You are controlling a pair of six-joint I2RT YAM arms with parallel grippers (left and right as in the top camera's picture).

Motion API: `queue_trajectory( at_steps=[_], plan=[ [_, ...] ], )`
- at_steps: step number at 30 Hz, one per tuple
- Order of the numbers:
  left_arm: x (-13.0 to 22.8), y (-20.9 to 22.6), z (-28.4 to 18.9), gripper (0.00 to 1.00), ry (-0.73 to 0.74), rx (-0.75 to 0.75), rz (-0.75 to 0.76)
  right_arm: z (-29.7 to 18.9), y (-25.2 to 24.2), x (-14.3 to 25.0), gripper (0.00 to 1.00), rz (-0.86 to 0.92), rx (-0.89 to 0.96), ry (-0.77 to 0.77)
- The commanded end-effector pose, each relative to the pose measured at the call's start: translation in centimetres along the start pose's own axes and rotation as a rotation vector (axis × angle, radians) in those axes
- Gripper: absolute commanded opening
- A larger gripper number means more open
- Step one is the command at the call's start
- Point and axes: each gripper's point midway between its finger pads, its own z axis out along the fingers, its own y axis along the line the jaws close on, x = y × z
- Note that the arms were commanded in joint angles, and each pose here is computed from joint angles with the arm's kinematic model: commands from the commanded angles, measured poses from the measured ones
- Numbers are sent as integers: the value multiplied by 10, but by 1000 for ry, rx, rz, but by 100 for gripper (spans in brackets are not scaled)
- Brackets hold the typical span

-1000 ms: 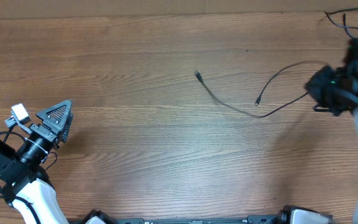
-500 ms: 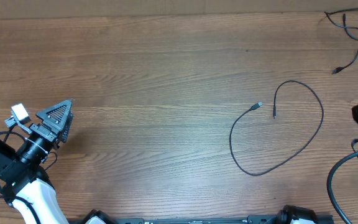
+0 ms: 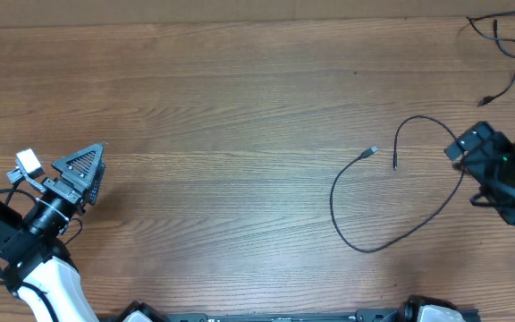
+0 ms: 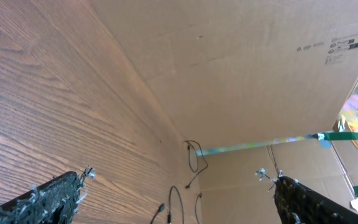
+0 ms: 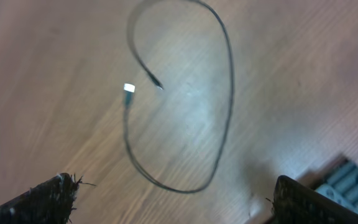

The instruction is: Untangle cables

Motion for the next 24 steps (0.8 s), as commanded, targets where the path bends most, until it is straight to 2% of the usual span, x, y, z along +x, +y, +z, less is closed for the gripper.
queue_trajectory(
  at_steps=[1,6,11,16,22,24],
  plan=[
    [-2,-8,-1,100,3,14,45,35,-14,7,100,106,123,69],
    [-2,-8,-1,100,3,14,44,103,-28,44,100,162,188,214],
    [-2,-8,-1,100,3,14,45,166,-28,95,100,193,101,378],
    [-2,-8,-1,100,3,14,45,205,-36,122,98,254,70,407],
    [-2,-8,-1,100,3,14,45,225,-47,135,89,256,65,401],
    [-2,-8,-1,100,3,14,44,231,-49,138,82,255,63,392]
  ],
)
